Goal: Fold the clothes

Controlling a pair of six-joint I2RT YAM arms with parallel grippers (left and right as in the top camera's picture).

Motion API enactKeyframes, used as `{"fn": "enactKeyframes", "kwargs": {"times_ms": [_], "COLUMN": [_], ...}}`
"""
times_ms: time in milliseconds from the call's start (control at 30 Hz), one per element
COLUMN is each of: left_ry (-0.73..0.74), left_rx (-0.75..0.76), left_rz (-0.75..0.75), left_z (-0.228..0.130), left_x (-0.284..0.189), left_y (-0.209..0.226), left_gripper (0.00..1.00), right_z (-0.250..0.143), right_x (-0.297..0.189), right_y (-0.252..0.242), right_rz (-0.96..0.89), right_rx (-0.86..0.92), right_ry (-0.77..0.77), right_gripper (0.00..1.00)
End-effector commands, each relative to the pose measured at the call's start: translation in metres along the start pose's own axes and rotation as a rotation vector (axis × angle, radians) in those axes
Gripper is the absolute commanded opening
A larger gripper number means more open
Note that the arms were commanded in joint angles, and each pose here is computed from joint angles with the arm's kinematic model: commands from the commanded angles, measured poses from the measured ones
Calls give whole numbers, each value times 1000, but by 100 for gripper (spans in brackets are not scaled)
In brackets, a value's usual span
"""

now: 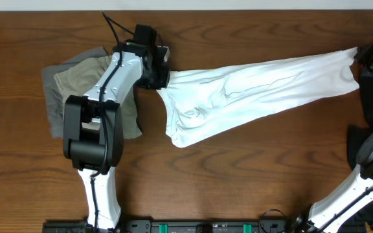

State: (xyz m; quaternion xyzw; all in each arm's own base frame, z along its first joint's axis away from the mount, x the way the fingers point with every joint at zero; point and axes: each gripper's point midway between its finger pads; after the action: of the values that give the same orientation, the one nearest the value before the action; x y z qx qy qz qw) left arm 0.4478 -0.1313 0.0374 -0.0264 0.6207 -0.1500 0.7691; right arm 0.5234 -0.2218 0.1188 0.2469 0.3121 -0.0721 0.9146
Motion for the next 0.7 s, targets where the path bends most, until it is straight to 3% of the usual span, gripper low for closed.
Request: {"fn": "enactKeyframes", "kwargs": {"times_ms": [0,500,600,667], "left_ry": [-40,-42,-42,-42], "left_rx": [-4,-4,-4,-4], "left_rz": [14,14,14,14], "left_z": [7,8,8,8], "left_x": [-15,-15,-15,-15], "left_y": [1,1,1,1], "left_gripper": [6,6,6,6], "right_z": [-6,-41,-41,-30], "right_x": [4,2,5,8], "right_y": [-12,-47,-37,-13], "right_rz": [-49,-225,-171,-30], "right_rx": [-83,-103,-102,-116], "right_ry": [22,157,153,106], "right_gripper": [2,2,1,1]}}
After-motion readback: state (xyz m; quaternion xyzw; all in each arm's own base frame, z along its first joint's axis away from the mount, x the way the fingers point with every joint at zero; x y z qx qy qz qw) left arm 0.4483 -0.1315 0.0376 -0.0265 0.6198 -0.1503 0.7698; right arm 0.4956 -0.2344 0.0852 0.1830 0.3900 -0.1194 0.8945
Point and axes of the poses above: each gripper's point midway between its finger pads, its own x axis out along the fingers, its own y axis along the line the jaws close on, z = x × y, and after that the axes turned 2 degrees about -x, right-handed
